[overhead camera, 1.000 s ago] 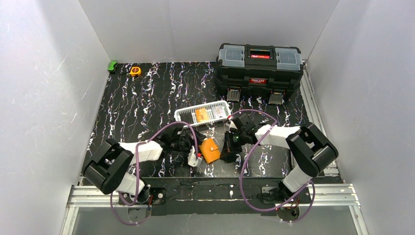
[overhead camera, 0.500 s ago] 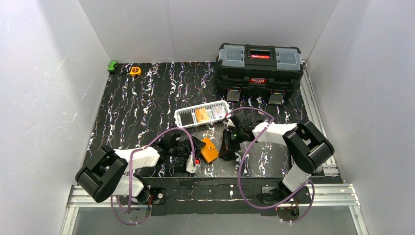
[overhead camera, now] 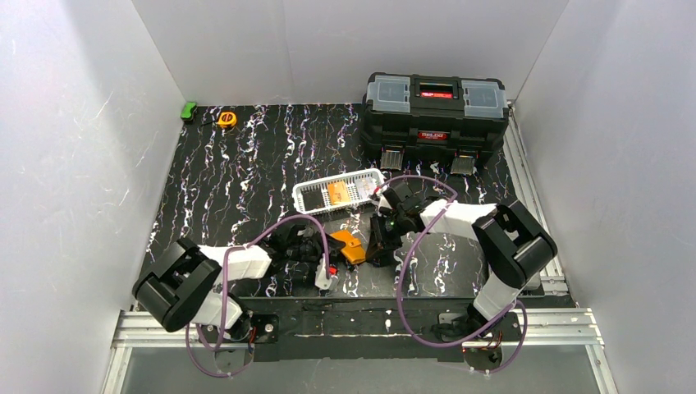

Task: Put the credit cards into the card holder
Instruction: Pick up the card holder from the center of the board.

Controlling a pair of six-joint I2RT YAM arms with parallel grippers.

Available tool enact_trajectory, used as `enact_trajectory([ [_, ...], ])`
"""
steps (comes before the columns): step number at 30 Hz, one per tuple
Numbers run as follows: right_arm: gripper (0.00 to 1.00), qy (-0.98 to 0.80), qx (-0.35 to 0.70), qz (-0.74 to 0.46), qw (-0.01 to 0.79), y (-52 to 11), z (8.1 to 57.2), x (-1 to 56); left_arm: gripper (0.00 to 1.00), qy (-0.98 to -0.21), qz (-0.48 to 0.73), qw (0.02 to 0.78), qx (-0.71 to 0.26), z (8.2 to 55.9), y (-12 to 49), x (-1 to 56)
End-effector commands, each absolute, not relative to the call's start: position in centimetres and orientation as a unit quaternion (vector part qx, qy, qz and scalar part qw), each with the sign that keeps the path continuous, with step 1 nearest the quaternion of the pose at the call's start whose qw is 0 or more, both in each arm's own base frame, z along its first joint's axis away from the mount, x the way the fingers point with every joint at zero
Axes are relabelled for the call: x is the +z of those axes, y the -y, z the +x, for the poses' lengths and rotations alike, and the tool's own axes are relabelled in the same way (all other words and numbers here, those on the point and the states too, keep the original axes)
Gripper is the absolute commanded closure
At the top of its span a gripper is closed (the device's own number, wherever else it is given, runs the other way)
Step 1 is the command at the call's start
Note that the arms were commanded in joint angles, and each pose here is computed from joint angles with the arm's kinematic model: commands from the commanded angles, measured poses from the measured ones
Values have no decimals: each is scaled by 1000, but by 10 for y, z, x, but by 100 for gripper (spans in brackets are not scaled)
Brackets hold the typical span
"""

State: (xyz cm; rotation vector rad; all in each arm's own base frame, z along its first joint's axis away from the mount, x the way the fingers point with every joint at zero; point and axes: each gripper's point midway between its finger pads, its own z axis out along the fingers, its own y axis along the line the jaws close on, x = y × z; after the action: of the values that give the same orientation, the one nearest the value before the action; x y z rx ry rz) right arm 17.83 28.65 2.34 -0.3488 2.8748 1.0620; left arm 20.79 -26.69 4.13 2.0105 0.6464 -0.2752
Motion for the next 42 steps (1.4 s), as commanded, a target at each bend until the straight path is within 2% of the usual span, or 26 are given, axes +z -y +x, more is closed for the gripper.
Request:
enact_trajectory([
  [1, 71, -932, 321, -141, 93, -284, 196, 56, 94, -222, 803, 547, -85, 219, 283, 93],
  [4, 53, -933, 293, -142, 152, -273, 210, 86, 95, -193, 800, 563, -74, 212, 282, 115],
  [7, 43, -927, 281, -146, 199, -266, 217, 120, 96, -137, 802, 579, -56, 198, 278, 133],
  [9, 41, -919, 283, -152, 228, -267, 218, 145, 96, -100, 800, 591, -38, 190, 276, 144],
  [13, 40, -908, 267, -178, 270, -278, 210, 182, 96, -57, 797, 601, -22, 175, 270, 158],
  [19, 41, -896, 226, -210, 319, -292, 195, 209, 96, -36, 795, 605, -21, 159, 263, 169],
  [26, 41, -895, 218, -236, 310, -313, 182, 210, 98, -36, 791, 611, -5, 160, 260, 177],
  [33, 36, -880, 192, -302, 312, -342, 166, 201, 99, -60, 778, 625, 0, 167, 259, 193],
  [35, 40, -882, 172, -304, 317, -339, 169, 199, 99, -62, 775, 630, -2, 165, 259, 198],
  [38, 54, -877, 112, -312, 347, -327, 179, 189, 99, -66, 770, 635, -9, 163, 258, 206],
  [42, 56, -863, 77, -337, 369, -330, 178, 188, 99, -71, 767, 638, -13, 163, 259, 208],
])
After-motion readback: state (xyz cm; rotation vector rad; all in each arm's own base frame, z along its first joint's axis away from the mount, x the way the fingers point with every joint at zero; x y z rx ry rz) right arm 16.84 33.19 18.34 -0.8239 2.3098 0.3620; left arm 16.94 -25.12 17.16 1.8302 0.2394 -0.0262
